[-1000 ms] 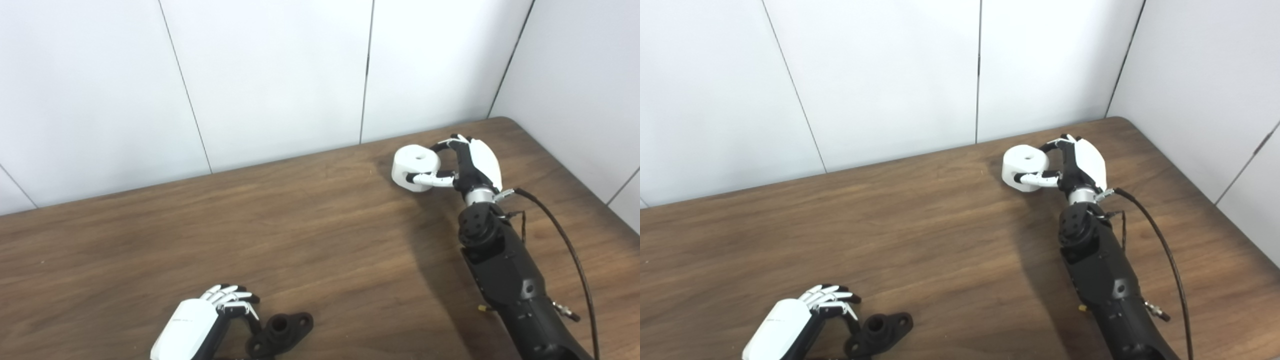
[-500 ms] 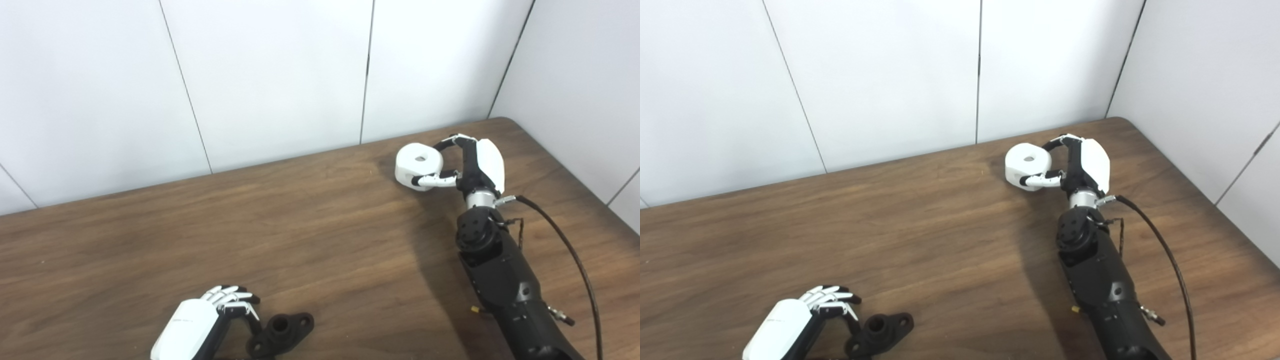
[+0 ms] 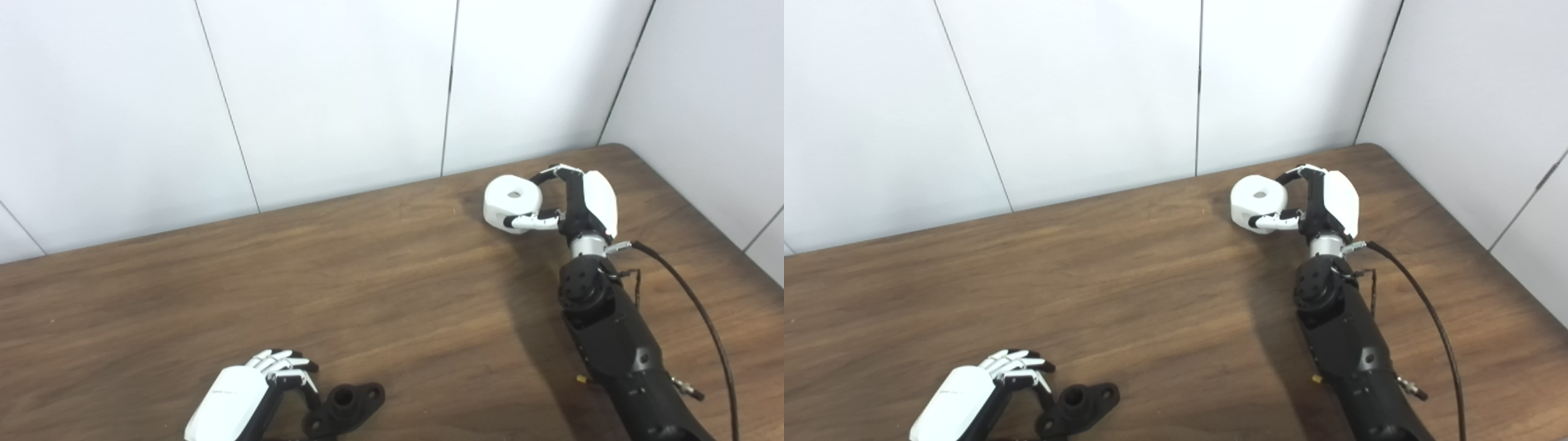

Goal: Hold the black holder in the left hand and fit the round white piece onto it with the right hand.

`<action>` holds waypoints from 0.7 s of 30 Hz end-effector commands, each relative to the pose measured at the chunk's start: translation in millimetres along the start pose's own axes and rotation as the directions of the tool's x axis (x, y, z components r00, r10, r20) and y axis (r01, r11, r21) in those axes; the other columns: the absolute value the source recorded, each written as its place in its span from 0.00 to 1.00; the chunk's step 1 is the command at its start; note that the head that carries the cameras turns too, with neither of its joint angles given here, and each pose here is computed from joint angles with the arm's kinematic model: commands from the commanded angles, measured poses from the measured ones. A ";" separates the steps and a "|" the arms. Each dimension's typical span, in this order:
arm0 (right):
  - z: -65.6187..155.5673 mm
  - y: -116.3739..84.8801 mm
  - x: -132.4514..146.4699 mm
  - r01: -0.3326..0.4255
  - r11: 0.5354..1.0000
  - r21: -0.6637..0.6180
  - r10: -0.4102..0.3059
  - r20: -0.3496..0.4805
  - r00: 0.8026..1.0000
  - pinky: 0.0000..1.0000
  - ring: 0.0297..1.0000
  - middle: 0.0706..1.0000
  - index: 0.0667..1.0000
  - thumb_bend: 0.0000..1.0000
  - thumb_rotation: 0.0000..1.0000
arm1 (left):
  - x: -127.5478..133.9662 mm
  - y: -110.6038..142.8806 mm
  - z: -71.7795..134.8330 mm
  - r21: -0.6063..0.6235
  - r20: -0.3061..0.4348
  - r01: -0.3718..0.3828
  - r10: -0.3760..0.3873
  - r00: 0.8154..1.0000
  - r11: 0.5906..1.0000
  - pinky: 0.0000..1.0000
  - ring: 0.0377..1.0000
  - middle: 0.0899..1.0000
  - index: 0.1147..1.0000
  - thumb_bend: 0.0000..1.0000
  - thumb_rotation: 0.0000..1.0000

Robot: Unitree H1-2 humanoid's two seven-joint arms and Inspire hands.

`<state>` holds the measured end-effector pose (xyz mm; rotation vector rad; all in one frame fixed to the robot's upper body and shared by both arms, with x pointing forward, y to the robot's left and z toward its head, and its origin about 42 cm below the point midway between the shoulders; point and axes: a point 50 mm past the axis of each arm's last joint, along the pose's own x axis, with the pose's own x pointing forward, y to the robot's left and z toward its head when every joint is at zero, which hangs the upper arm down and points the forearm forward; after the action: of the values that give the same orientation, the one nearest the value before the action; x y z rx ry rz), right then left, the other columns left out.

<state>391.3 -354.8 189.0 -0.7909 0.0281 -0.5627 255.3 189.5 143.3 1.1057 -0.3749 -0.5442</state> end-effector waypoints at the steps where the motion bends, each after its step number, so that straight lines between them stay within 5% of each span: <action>1: 27.6 -26.3 10.2 0.015 1.000 -0.005 -0.014 0.093 0.996 0.93 0.90 0.81 0.45 0.52 0.14 | -2.1 -5.7 -1.7 0.027 -0.009 0.052 -0.052 0.999 0.998 0.89 0.83 0.73 0.42 0.52 0.05; 11: 57.0 -50.6 -18.2 -0.149 0.984 -0.103 0.168 0.215 0.962 0.91 0.87 0.77 0.45 0.52 0.14 | 0.5 -10.5 0.8 0.009 -0.013 0.053 -0.053 0.999 0.999 0.92 0.84 0.73 0.42 0.52 0.05; 16: 70.6 -56.3 -35.9 -0.243 0.965 -0.101 0.261 0.252 0.932 0.80 0.82 0.77 0.45 0.53 0.14 | 3.3 -15.0 2.7 0.010 -0.014 0.050 -0.050 0.999 0.999 0.92 0.84 0.73 0.42 0.52 0.05; 21: 83.0 -61.2 -56.8 -0.303 0.948 -0.099 0.319 0.286 0.903 0.88 0.87 0.78 0.45 0.53 0.14 | 7.0 -16.2 5.7 0.016 -0.020 0.057 -0.056 0.998 0.998 0.95 0.85 0.74 0.42 0.52 0.05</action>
<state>334.9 -306.6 257.7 -0.8712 -0.0427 -0.1128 255.8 179.5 139.8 1.0967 -0.3752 -0.5381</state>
